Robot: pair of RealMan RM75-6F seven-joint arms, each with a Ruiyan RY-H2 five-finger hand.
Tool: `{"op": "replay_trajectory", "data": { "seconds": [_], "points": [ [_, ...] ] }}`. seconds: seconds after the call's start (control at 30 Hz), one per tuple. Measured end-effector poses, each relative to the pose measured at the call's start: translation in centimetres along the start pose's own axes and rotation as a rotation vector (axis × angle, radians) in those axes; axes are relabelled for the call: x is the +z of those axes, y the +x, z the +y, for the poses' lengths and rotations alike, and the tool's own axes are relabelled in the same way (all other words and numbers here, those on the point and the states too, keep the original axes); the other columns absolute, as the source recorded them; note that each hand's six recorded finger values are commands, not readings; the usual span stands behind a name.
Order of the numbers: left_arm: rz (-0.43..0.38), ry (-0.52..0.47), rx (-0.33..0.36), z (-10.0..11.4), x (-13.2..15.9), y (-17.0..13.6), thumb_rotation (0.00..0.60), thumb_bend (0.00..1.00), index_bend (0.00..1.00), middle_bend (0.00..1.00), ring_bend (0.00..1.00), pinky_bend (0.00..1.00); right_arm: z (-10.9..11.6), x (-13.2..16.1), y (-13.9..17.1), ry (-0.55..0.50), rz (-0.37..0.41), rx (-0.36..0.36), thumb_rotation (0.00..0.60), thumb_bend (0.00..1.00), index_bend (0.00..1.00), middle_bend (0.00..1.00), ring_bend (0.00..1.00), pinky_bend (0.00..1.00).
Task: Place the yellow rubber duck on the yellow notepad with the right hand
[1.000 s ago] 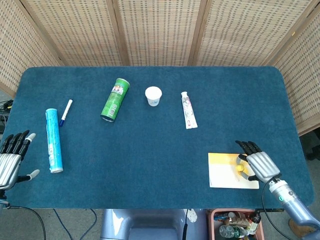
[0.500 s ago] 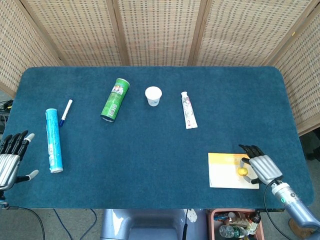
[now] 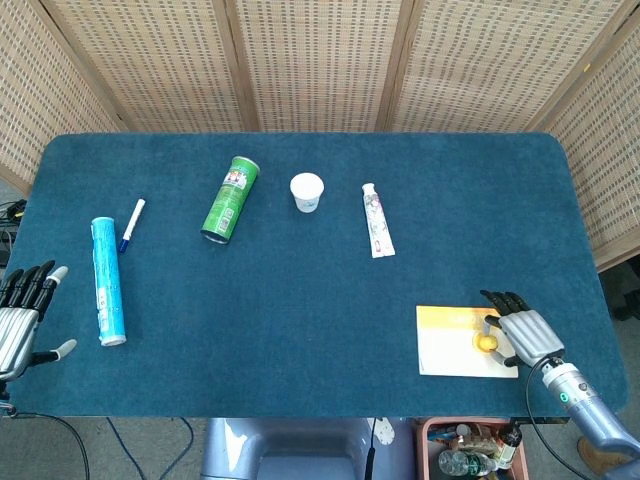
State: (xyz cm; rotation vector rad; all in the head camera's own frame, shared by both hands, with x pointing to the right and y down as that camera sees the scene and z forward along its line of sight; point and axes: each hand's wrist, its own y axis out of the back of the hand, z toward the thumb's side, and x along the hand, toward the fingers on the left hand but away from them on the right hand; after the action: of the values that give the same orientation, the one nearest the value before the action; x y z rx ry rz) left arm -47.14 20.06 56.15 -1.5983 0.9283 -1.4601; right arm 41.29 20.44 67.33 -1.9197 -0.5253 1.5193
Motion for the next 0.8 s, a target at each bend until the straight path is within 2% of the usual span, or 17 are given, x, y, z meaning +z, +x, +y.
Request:
{"op": "replay_trajectory", "data": {
  "seconds": [0.1, 0.2, 0.3, 0.6, 0.7, 0.8],
  "points": [
    [0.0, -0.001, -0.001, 0.0, 0.0, 0.0, 0.6, 0.0, 0.0, 0.0, 0.0, 0.0, 0.0, 0.0, 0.0, 0.006, -0.002, 0.002, 0.6, 0.28, 0.47, 0.0, 0.0, 0.0],
    [-0.001, -0.001, -0.002, 0.0, 0.0, 0.0, 0.6, 0.0, 0.0, 0.0, 0.0, 0.0, 0.0, 0.0, 0.0, 0.007, -0.005, -0.001, 0.6, 0.18, 0.34, 0.0, 0.0, 0.0],
    [-0.002, -0.001, -0.001, 0.0, 0.0, -0.1, 0.6, 0.0, 0.0, 0.0, 0.0, 0.0, 0.1, 0.1, 0.0, 0.007, -0.007, -0.003, 0.6, 0.15, 0.25, 0.0, 0.0, 0.0],
    [-0.005, -0.002, -0.001, 0.0, 0.1, -0.2, 0.6, 0.0, 0.0, 0.0, 0.0, 0.0, 1.0, 0.6, 0.9, 0.005, 0.004, -0.041, 0.6, 0.15, 0.2, 0.0, 0.0, 0.0],
    [-0.006, -0.003, 0.0, 0.1, 0.1, -0.3, 0.6, 0.0, 0.0, 0.0, 0.0, 0.0, 1.8, 1.0, 2.0, -0.015, 0.007, -0.082, 0.6, 0.08, 0.17, 0.0, 0.0, 0.0],
    [-0.006, -0.003, 0.005, 0.1, 0.1, -0.3, 0.6, 0.0, 0.0, 0.0, 0.0, 0.0, 2.8, 1.3, 3.4, -0.041, -0.002, -0.14, 0.6, 0.0, 0.06, 0.0, 0.0, 0.0]
  ]
}}
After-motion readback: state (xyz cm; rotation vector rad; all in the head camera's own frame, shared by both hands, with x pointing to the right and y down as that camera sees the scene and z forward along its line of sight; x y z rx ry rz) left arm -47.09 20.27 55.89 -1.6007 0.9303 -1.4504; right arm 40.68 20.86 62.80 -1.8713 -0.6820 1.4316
